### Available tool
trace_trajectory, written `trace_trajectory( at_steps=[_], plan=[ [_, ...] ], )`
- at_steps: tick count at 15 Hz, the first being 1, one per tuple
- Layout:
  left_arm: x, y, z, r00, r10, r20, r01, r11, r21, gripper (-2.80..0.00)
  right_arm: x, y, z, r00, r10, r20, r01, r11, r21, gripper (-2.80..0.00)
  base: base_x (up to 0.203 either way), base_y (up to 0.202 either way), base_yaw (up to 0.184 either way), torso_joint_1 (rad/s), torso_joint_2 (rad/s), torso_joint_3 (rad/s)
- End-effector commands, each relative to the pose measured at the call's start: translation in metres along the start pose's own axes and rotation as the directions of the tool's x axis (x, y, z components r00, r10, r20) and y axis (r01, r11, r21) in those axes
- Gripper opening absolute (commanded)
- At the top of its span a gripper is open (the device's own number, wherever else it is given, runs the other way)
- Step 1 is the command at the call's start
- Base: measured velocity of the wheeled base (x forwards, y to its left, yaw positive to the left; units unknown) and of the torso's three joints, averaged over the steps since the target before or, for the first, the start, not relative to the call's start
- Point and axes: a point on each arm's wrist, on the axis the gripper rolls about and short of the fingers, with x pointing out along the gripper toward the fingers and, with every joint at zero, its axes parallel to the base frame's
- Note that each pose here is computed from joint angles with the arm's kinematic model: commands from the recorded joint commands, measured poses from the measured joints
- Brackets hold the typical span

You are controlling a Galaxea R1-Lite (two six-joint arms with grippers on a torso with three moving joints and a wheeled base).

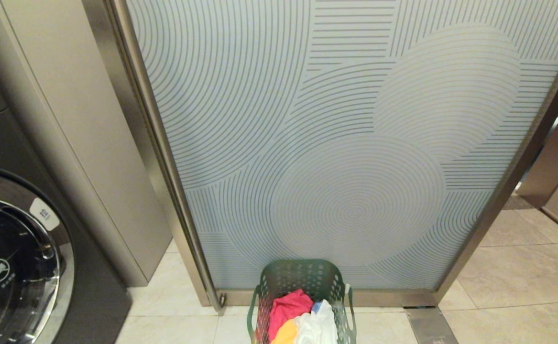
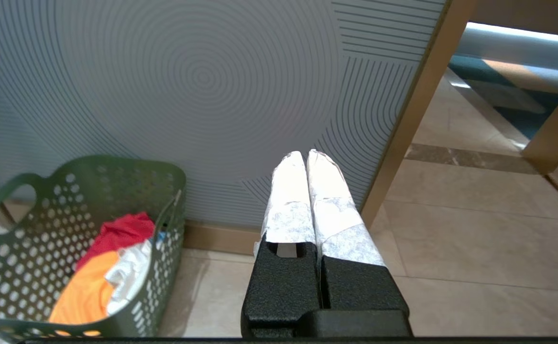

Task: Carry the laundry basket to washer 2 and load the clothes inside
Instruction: Pick up the clothes basket and put it beside the washing machine

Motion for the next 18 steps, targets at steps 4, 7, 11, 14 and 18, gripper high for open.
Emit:
trace_trajectory(
  at_steps=[4,7,11,14,18],
  plan=[
    [0.0,0.008,0.117,0.994,-0.077,0.077,0.074,0.997,0.036,-2.8,-0.007,-0.014,0.111,0.999,0.011,0.039,-0.012,0.999,0.036,-2.8,0.0,0.0,0.0,0.0,0.0,0.0],
    [0.08,0.013,0.167,0.975,-0.154,-0.161,0.155,0.988,-0.003,-2.8,0.069,-0.018,0.157,0.95,0.138,-0.281,-0.067,0.967,0.247,-2.8,0.0,0.0,0.0,0.0,0.0,0.0],
    [0.16,-0.007,0.134,0.806,-0.344,-0.481,0.35,0.933,-0.081,0.0,0.17,-0.011,0.128,0.725,0.285,-0.627,0.024,0.9,0.436,0.0,0.0,0.0,0.0,0.0,0.0,0.0],
    [0.186,-0.033,0.101,0.686,-0.366,-0.629,0.414,0.907,-0.077,0.0,0.196,0.008,0.076,0.591,0.381,-0.711,0.031,0.87,0.492,0.0,0.0,0.0,0.0,0.0,0.0,0.0],
    [0.23,-0.063,0.05,0.579,-0.27,-0.77,0.409,0.913,-0.013,0.0,0.234,0.038,0.015,0.489,0.43,-0.759,0.062,0.851,0.522,0.0,0.0,0.0,0.0,0.0,0.0,0.0]
  ],
)
